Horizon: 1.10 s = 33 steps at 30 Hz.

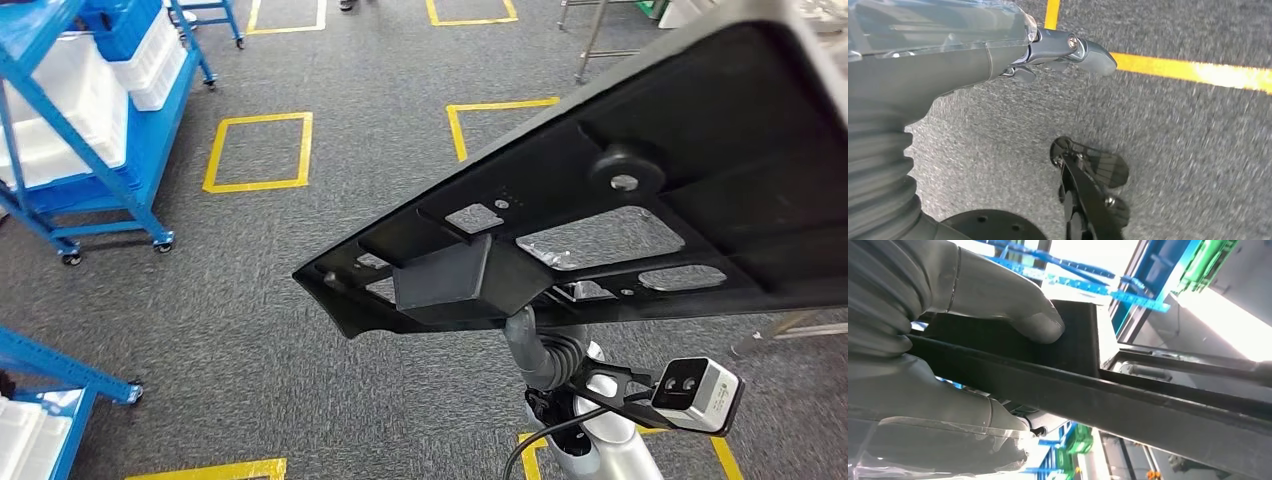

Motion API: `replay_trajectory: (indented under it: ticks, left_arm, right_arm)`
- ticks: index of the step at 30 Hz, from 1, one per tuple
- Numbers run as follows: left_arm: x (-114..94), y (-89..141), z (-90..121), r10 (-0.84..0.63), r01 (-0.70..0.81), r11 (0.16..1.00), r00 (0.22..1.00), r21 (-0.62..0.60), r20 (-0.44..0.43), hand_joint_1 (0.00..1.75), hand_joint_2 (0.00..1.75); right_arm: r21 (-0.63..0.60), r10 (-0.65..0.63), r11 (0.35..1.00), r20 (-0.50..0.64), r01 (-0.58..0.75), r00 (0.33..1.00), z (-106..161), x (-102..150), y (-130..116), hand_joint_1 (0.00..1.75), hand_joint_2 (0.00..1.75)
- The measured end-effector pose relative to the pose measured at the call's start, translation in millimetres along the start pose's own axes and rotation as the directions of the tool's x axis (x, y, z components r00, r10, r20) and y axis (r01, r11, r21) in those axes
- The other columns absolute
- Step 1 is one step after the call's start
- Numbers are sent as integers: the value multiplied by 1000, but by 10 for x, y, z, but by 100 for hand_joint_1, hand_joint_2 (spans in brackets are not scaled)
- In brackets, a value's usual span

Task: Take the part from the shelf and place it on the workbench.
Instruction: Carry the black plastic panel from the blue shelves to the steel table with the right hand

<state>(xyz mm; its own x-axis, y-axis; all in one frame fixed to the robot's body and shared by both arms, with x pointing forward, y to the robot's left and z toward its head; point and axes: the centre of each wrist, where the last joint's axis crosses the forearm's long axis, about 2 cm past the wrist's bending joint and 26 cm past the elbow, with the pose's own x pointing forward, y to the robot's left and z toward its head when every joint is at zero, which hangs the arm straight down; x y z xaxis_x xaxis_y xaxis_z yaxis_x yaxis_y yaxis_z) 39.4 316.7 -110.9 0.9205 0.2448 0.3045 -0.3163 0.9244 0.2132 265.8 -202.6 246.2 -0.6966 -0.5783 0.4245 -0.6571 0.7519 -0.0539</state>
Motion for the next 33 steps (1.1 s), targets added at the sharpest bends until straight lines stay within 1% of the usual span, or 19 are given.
replay_trajectory:
  ticks: [4,8,13,24,33]
  left_arm:
    - [11,42,-10,41,-42,999,999,28,15,0,175]
    - [54,85,-28,63,-64,998,997,30,37,0,175]
    - [44,157,-40,81,-83,996,996,45,38,0,175]
    - [96,178,-53,90,-93,994,994,52,57,0,175]
    - [90,255,-65,95,-99,993,993,63,67,0,175]
  right_arm:
    - [13,-9,1000,-1,9,1000,19,-32,-13,175,175]
    - [10,-4,1000,-2,4,1000,38,-34,-23,175,175]
    - [3,-4,1000,-2,4,1000,76,-34,-45,175,175]
    - [9,-17,1000,8,17,1000,82,-27,-75,175,175]
    - [3,-27,1000,23,27,999,33,-42,-65,175,175]
